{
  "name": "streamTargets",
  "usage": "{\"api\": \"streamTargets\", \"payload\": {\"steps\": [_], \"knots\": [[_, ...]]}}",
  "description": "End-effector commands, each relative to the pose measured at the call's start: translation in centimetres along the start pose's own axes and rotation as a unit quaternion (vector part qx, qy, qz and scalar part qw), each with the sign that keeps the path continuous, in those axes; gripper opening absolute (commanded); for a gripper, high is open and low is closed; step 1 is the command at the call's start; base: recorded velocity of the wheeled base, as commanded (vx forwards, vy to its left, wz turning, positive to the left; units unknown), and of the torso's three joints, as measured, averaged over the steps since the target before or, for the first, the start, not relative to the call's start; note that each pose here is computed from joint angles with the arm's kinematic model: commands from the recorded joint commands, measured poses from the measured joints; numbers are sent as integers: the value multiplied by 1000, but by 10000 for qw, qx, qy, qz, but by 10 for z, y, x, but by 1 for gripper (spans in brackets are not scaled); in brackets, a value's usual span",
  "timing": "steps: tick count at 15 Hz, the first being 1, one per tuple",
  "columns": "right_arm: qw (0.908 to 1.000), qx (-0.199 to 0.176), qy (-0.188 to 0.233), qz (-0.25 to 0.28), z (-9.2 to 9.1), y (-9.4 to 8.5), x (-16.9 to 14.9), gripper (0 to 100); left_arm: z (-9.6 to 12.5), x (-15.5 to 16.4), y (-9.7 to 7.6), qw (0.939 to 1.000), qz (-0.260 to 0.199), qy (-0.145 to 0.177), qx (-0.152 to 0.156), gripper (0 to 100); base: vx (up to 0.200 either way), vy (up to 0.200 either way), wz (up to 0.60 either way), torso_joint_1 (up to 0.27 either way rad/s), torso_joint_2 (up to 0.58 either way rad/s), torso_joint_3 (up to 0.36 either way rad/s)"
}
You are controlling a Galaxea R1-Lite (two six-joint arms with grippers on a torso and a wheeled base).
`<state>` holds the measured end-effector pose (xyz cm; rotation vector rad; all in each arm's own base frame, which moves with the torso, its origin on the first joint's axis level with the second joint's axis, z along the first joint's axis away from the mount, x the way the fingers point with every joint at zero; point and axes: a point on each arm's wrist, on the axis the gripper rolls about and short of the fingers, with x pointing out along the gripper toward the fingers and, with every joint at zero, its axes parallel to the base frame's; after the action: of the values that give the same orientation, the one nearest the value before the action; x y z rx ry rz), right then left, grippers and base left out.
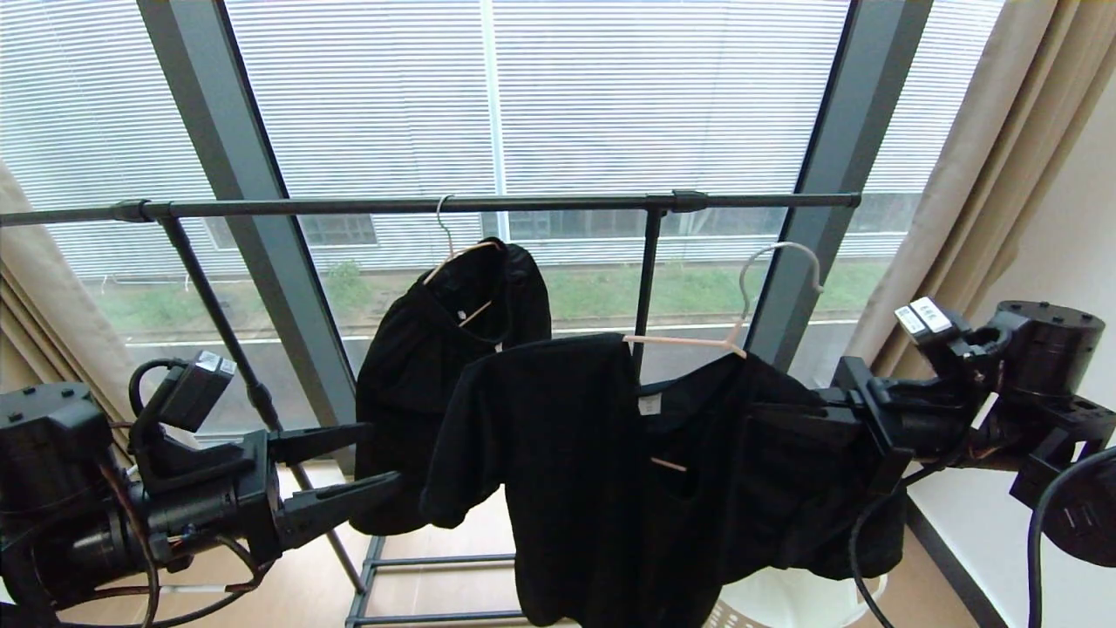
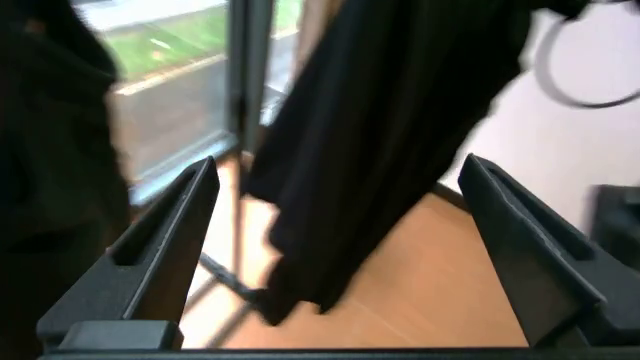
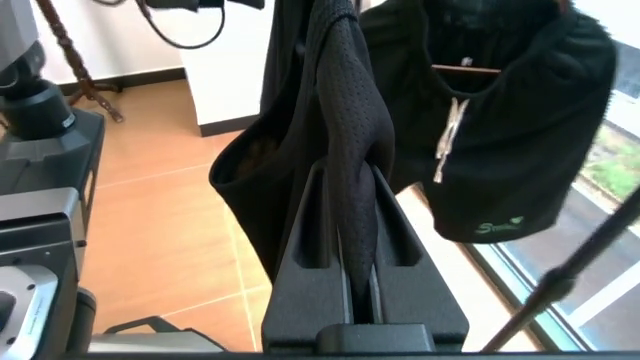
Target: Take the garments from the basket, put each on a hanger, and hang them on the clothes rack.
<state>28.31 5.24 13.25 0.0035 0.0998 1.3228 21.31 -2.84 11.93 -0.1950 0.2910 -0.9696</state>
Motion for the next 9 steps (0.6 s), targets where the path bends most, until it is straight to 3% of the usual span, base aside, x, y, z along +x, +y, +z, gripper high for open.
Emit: {"api": "streamTargets", "payload": {"steps": [1,3,4,5,8,9], "knots": [[9996,199,97,194,-12,-1,12,0,49,-19,-39,9989,-64,-78,464,100,0,0,0,0,0,0],[9988,298,161,360,-19,1,23,0,53,-17,-47,9971,249,172,691,100,0,0,0,0,0,0],[9985,264,182,453,-22,2,29,0,53,-5,-59,9899,861,320,1079,100,0,0,0,0,0,0],[9982,210,192,531,-22,5,32,0,54,-3,-73,9866,985,262,1277,100,0,0,0,0,0,0],[9980,137,230,571,-28,6,34,0,72,3,-88,9860,382,-10,1621,100,0,0,0,0,0,0],[9979,110,239,596,-29,7,35,0,70,16,-89,9856,-27,134,1688,100,0,0,0,0,0,0]]}}
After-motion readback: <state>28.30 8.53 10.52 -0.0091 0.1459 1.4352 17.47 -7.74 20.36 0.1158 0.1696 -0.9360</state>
